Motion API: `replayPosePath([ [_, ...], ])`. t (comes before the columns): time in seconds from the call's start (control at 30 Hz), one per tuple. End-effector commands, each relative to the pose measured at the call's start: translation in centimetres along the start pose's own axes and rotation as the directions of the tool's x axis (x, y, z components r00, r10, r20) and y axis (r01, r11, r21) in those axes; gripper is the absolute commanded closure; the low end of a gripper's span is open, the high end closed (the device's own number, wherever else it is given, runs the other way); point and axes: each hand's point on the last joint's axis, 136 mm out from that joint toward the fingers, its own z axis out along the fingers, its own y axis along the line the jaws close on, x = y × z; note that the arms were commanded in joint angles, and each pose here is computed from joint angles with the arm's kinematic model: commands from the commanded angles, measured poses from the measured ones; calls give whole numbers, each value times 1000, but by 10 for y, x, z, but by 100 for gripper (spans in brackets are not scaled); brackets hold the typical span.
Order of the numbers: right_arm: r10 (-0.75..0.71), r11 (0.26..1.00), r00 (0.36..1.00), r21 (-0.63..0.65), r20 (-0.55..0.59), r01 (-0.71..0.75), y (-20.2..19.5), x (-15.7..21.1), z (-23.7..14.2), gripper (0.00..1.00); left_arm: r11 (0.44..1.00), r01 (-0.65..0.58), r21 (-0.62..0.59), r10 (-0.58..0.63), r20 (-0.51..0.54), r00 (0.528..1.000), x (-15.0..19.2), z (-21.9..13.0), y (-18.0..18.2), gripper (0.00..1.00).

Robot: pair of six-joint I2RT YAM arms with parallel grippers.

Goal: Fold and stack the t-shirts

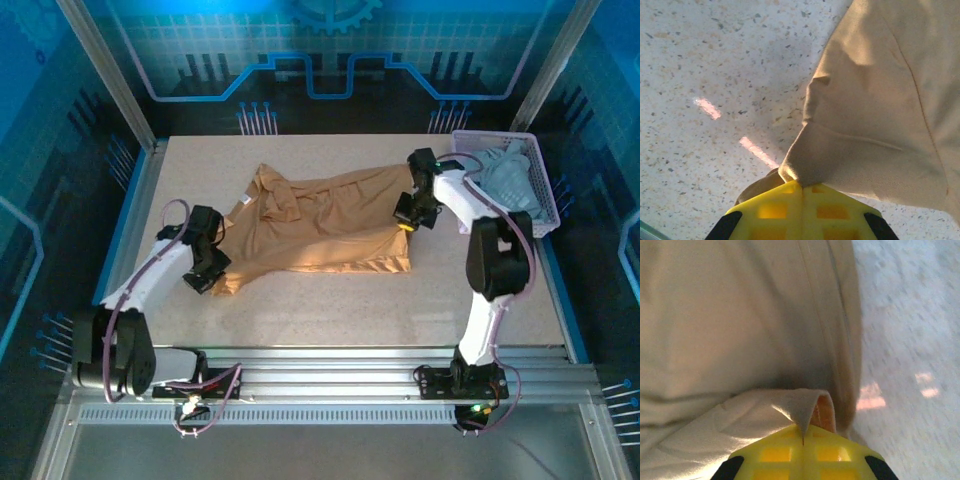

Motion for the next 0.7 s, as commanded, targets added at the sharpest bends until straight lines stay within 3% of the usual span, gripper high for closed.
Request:
replayPosePath([
  [0.0,20,1000,1000,-10,-4,-20,-2,-19,-3,76,999,8,44,-8,8,1000,-11,-7,-18,100],
  [0.1,43,999,998,6,48,-43,-10,-21,-18,55,999,-2,44,1,4,1000,-11,-8,-19,100],
  [0.2,66,998,995,-23,74,-65,-19,-2,-29,49,999,-9,38,9,1,1000,-9,-8,-16,100],
  [0.4,30,983,1000,-181,9,-28,-15,41,-3,55,999,-11,46,13,-31,999,-1,-1,-14,100],
  [0.67,0,996,998,-90,-63,-5,-29,60,21,65,998,-20,53,22,-43,999,1,0,-16,100],
])
